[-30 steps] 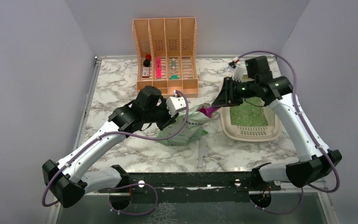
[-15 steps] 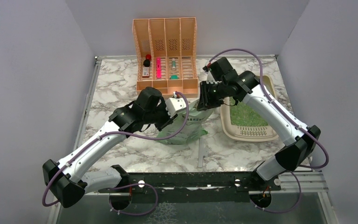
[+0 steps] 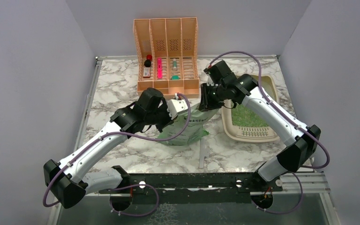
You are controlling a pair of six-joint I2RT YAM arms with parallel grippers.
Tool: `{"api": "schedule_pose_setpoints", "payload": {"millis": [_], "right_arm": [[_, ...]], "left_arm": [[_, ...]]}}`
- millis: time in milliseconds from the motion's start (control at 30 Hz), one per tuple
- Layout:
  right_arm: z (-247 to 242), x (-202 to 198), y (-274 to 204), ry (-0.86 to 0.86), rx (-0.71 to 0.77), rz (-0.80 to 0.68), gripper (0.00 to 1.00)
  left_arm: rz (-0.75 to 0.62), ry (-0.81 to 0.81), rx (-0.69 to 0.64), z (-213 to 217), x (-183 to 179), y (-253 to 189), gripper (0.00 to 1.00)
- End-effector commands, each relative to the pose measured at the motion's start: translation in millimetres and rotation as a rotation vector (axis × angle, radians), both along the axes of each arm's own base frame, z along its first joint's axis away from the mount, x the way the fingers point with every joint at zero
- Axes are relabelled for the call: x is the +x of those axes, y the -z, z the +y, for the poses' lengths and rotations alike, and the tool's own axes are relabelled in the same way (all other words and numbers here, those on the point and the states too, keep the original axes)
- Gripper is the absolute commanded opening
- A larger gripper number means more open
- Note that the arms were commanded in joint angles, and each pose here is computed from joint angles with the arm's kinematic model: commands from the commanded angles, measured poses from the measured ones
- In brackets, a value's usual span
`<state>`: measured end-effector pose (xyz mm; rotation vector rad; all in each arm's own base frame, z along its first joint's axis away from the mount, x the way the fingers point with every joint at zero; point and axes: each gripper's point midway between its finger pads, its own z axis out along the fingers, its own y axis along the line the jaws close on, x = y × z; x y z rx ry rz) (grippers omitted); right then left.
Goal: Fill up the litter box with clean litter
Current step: 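Scoop the cat litter from the cat litter bag.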
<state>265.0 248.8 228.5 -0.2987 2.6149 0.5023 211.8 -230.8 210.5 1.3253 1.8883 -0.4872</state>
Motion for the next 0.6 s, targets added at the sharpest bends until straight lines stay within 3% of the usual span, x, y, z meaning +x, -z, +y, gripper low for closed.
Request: {"api": "schedule_pose_setpoints", "payload": {"millis": [0,233,433,567], "right_arm": [[15.9,-14.9,50.4,-0.064,-0.031,0.132,0.01],[23.7,-14.4,62.3,-0.040,-0.122,0.125,0.01],[-17.1,8.2,-0.6,0.123,-0.207,-0.090,0.01],[-21.5,5.2,-23.1,0.106,-0.188,-0.128,0.01]], "left_arm": [[0.064,0.068,-0.027,-4.8,-19.1,5.3,0.00],[0.097,0.077,-0.015,-8.3,-19.3,10.2,0.00],[0.093,0.088,-0.018,-8.0,-21.1,6.9,0.00],[0.091,0.102,-0.037,-9.9,-23.6,1.0,0.00]]}}
